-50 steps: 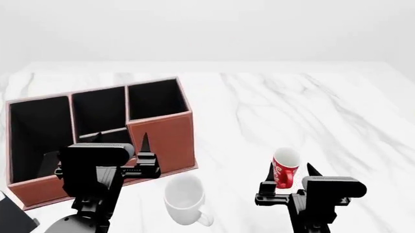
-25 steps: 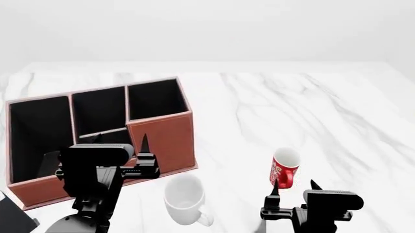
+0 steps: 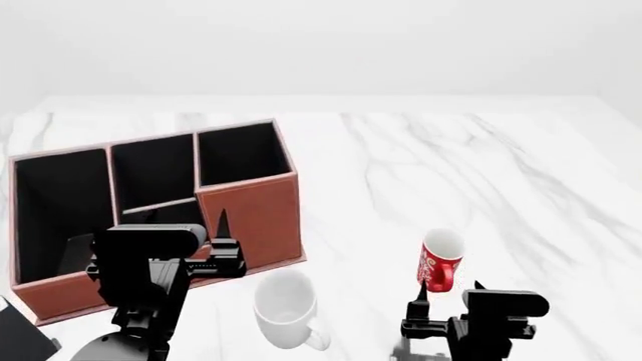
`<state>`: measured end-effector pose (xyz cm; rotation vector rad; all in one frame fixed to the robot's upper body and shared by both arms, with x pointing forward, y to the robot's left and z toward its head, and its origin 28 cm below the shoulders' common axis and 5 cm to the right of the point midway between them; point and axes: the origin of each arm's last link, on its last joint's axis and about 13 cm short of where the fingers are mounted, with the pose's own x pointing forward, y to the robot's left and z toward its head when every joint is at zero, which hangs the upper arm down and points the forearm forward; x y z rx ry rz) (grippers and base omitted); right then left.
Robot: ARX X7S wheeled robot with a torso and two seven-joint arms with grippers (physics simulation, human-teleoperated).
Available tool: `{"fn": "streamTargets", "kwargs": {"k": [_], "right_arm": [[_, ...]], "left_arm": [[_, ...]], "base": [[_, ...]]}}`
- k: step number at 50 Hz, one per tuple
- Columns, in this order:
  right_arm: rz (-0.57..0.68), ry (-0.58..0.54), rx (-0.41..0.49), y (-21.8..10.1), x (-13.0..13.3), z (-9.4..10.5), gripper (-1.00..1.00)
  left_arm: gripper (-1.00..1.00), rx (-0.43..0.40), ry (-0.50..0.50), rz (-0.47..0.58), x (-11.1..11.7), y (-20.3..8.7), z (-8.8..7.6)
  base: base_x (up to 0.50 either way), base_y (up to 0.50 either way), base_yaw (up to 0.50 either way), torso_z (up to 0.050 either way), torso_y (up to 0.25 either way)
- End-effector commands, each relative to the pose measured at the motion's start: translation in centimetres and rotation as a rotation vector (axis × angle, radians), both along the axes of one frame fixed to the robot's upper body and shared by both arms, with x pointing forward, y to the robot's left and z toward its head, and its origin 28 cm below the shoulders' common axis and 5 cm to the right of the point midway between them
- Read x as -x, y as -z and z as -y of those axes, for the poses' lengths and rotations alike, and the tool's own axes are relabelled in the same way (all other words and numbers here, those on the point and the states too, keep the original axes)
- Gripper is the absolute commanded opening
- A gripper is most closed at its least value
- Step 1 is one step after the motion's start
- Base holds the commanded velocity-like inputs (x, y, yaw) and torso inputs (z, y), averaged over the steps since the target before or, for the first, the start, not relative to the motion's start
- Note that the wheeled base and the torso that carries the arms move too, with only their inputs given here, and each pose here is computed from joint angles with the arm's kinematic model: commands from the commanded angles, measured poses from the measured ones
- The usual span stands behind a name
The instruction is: Pick up the red mug and place it to the right of the caddy.
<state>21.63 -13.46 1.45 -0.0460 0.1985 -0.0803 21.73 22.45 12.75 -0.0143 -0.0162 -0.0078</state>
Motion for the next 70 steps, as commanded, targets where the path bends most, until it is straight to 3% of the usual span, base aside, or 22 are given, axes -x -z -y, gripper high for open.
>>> {"fn": "streamTargets", "kwargs": {"k": [1, 21, 22, 43, 50, 53, 56, 57, 60, 64, 68, 70], "right_arm": [[-0.053, 0.0, -0.018, 0.2, -1.8, 0.3, 1.0], [-0.112, 0.046, -0.003, 1.3, -3.2, 0.9, 1.0], [-0.108, 0.069, -0.006, 1.3, -3.2, 0.9, -1.0], [-0.073, 0.031, 0.035, 1.3, -2.9, 0.6, -1.0], [-0.02, -0.055, 0.037, -1.0, -3.4, 0.5, -1.0], [-0.003, -0.121, 0.015, -2.1, -4.3, 0.3, -1.0], [0.023, -0.167, 0.047, -2.7, -5.3, 0.0, -1.0], [0.058, -0.168, 0.107, -2.9, -6.1, -0.2, -1.0], [0.08, -0.199, 0.111, -3.3, -7.3, -0.4, -1.0], [0.104, -0.298, 0.062, -3.7, -9.7, -0.8, -1.0], [0.122, -0.335, 0.091, -3.3, -12.5, -1.5, -1.0], [0.103, -0.348, 0.048, -3.2, -13.7, -1.9, -1.0]], "left_arm": [[1.0, 0.001, -0.002, -0.004, 0.0, 0.2, -0.1], [1.0, 0.003, -0.007, -0.011, -0.2, 0.4, -0.2], [1.0, 0.004, -0.008, -0.011, -0.2, 0.4, -0.2], [1.0, 0.003, -0.01, -0.017, -0.2, 0.7, -0.2], [1.0, 0.001, -0.008, -0.02, -0.3, 0.8, -0.1], [1.0, 0.001, -0.008, -0.019, -0.3, 0.7, -0.1], [1.0, 0.0, -0.008, -0.02, -0.3, 0.7, -0.1], [1.0, 0.0, -0.008, -0.02, -0.3, 0.7, -0.1], [1.0, 0.0, -0.009, -0.02, -0.4, 0.7, -0.1], [1.0, -0.001, -0.009, -0.021, -0.4, 0.7, -0.1], [1.0, -0.001, -0.008, -0.022, -0.4, 0.8, -0.1], [1.0, -0.001, -0.008, -0.024, -0.4, 0.9, -0.1]], "base": [[0.0, 0.0, 0.0, 0.0, 0.0], [0.0, 0.0, 0.0, 0.0, 0.0], [0.0, 0.0, 0.0, 0.0, 0.0], [0.0, 0.0, 0.0, 0.0, 0.0], [0.0, 0.0, 0.0, 0.0, 0.0], [0.0, 0.0, 0.0, 0.0, 0.0], [0.0, 0.0, 0.0, 0.0, 0.0], [0.0, 0.0, 0.0, 0.0, 0.0], [0.0, 0.0, 0.0, 0.0, 0.0], [0.0, 0.0, 0.0, 0.0, 0.0], [0.0, 0.0, 0.0, 0.0, 0.0], [0.0, 0.0, 0.0, 0.0, 0.0]]}}
